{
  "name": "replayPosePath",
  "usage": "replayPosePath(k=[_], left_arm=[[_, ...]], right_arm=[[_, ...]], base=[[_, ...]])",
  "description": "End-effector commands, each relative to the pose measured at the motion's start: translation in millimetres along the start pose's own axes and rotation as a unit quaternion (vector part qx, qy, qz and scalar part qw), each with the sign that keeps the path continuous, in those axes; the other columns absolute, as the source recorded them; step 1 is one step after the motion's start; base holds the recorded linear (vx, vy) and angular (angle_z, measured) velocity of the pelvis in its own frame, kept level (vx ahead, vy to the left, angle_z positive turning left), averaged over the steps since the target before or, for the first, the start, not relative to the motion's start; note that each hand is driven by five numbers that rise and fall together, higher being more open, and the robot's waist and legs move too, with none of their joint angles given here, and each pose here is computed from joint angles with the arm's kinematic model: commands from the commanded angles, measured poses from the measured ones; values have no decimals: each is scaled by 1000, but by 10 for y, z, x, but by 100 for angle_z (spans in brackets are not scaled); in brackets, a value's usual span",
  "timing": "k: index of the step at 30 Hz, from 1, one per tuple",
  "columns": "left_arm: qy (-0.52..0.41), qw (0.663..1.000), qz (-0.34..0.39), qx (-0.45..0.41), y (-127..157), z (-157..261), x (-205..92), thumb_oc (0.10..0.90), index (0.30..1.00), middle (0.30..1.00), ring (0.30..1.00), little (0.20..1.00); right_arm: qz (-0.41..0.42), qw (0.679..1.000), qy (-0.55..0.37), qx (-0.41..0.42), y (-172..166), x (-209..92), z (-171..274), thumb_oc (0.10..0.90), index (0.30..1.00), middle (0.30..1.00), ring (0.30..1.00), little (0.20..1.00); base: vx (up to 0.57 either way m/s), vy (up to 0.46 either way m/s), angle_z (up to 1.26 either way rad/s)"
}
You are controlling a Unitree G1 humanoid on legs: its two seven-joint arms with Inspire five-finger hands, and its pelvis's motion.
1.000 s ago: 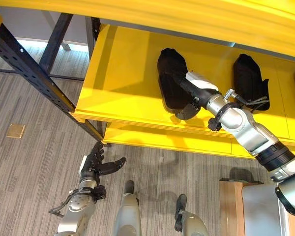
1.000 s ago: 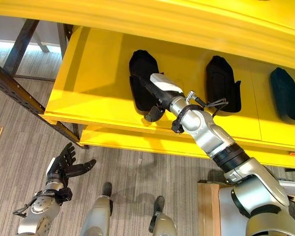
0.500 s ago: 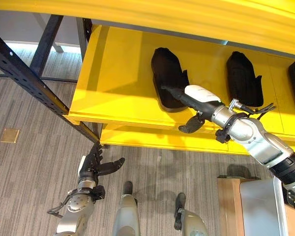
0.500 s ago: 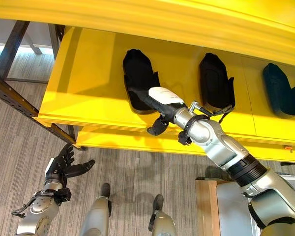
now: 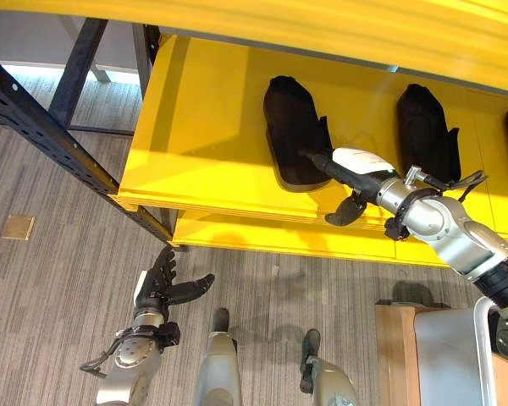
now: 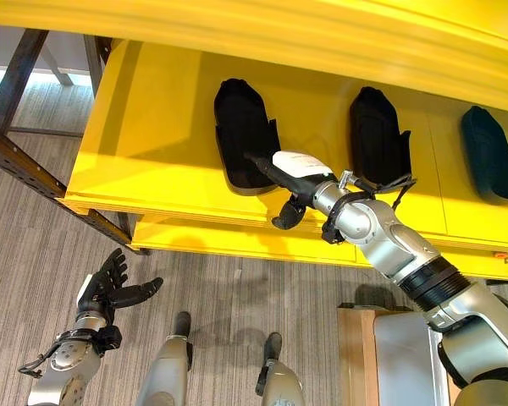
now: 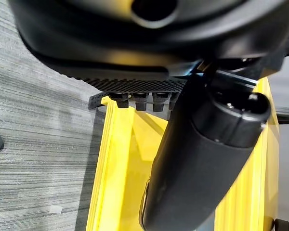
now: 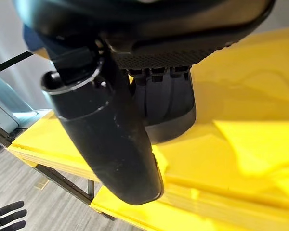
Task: Move parts from the plastic box to the shelf.
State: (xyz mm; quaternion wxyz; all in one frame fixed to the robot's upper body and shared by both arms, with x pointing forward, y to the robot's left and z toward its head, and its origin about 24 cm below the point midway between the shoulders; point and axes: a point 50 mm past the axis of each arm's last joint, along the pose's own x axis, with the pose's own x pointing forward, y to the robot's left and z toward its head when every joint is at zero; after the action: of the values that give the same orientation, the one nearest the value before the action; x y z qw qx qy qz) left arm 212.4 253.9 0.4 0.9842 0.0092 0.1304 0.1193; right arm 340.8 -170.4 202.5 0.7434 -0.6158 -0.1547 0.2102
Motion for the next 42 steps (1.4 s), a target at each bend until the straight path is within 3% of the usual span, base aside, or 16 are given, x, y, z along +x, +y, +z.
replayPosePath(k=[1,17,42], left_arm=[[-92,995,-21,16,42,351,-49,900,1000,1000,1000,1000],[-101,994,-34,0,28,392,-64,900,1000,1000,1000,1000],[-114,993,-27,-7,74,448,-68,900,1000,1000,1000,1000]], right_arm=[[-79,994,-37,-73,-602,-21,163,900,1000,1000,1000,1000],[-26,986,-89,-141,-800,-37,441,900,1000,1000,1000,1000],[-47,977,-33,-203,-1049,50,310,900,1000,1000,1000,1000]], base=[[0,0,0],[0,-6,3],[-5,-2,3]])
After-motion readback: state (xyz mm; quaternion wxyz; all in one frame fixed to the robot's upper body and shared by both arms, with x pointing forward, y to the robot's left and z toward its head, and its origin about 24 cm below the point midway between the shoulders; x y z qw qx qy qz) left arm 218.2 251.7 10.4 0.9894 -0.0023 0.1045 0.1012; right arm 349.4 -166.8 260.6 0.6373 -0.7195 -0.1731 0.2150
